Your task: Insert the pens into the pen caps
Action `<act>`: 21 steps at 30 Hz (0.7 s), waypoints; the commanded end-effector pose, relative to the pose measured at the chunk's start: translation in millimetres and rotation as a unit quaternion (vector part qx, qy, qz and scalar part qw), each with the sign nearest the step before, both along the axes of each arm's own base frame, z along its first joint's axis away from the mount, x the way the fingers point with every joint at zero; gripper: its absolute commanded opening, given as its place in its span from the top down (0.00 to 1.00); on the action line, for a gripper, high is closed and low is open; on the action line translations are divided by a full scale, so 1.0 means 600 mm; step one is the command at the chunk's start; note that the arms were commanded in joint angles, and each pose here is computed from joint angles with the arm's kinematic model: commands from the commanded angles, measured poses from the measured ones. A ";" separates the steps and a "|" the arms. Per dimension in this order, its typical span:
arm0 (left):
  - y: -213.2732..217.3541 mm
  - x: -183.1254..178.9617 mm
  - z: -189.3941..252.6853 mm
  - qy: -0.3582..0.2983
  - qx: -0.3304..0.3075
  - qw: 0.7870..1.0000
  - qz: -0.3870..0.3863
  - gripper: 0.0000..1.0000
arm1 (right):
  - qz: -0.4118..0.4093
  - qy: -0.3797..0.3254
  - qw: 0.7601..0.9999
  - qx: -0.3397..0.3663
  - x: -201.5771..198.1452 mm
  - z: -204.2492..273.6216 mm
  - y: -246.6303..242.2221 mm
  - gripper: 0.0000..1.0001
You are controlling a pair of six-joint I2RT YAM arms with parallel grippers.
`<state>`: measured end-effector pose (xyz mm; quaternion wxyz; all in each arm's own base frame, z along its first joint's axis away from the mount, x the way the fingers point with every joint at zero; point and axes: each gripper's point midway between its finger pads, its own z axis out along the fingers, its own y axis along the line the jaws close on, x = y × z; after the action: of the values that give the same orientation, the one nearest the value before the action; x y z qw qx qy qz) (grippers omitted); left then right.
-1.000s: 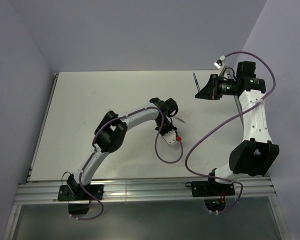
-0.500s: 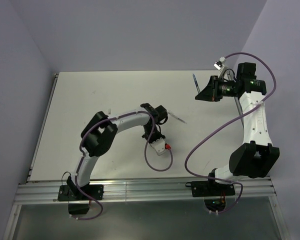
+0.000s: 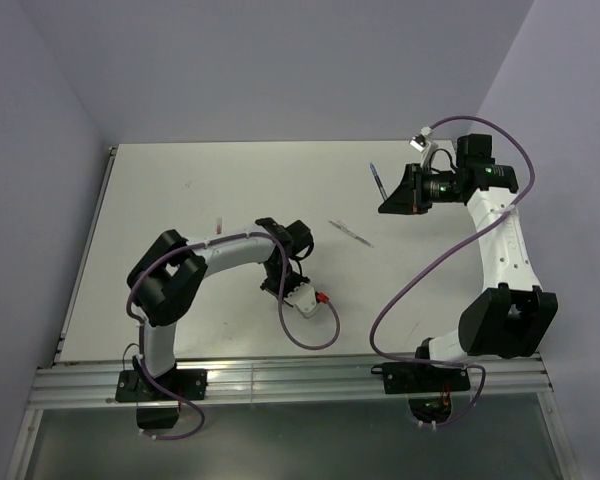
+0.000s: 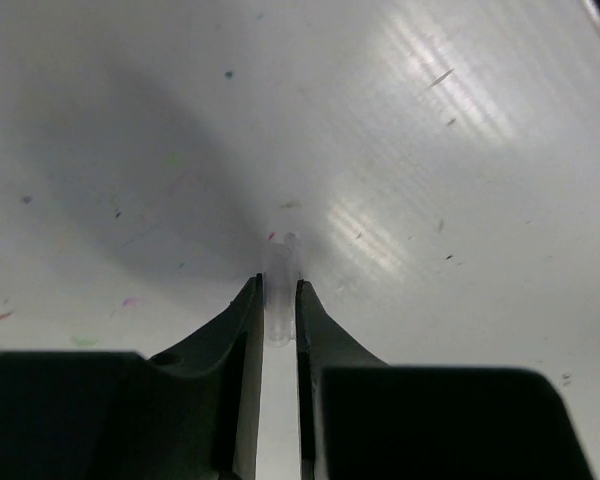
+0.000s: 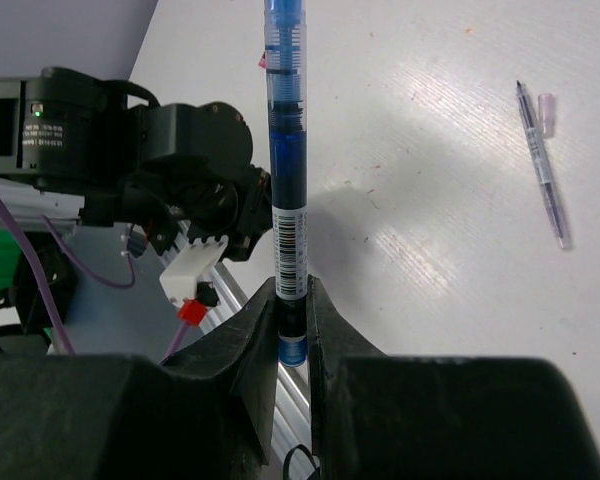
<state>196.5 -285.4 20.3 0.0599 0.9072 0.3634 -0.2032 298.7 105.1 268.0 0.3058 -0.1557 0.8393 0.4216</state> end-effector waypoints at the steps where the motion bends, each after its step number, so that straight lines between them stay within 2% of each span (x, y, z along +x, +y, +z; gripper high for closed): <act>1: -0.016 0.033 0.049 -0.038 -0.042 0.998 0.035 1.00 | 0.018 -0.017 1.000 -0.004 -0.006 0.004 0.012 1.00; 13: -0.021 0.118 0.124 -0.110 -0.105 0.985 0.083 1.00 | 0.035 0.001 0.999 -0.002 -0.008 -0.025 0.020 1.00; 16: -0.019 0.147 0.156 -0.149 -0.143 0.973 0.107 1.00 | 0.053 0.005 0.999 0.007 -0.020 -0.033 0.032 1.00; 17: -0.023 0.169 0.186 -0.180 -0.173 0.961 0.117 1.00 | 0.065 0.009 0.998 0.009 -0.029 -0.042 0.040 1.00; 19: -0.013 0.189 0.201 -0.211 -0.192 0.948 0.139 1.00 | 0.083 0.008 0.996 0.017 -0.043 -0.044 0.052 1.00; 21: -0.016 0.215 0.261 -0.271 -0.244 0.919 0.149 1.00 | 0.107 0.009 0.994 0.014 -0.062 -0.055 0.068 1.00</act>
<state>297.3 -286.3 122.1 0.2954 0.8547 0.4196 -0.0786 276.8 131.2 230.3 0.2505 -0.1946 0.8356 0.4485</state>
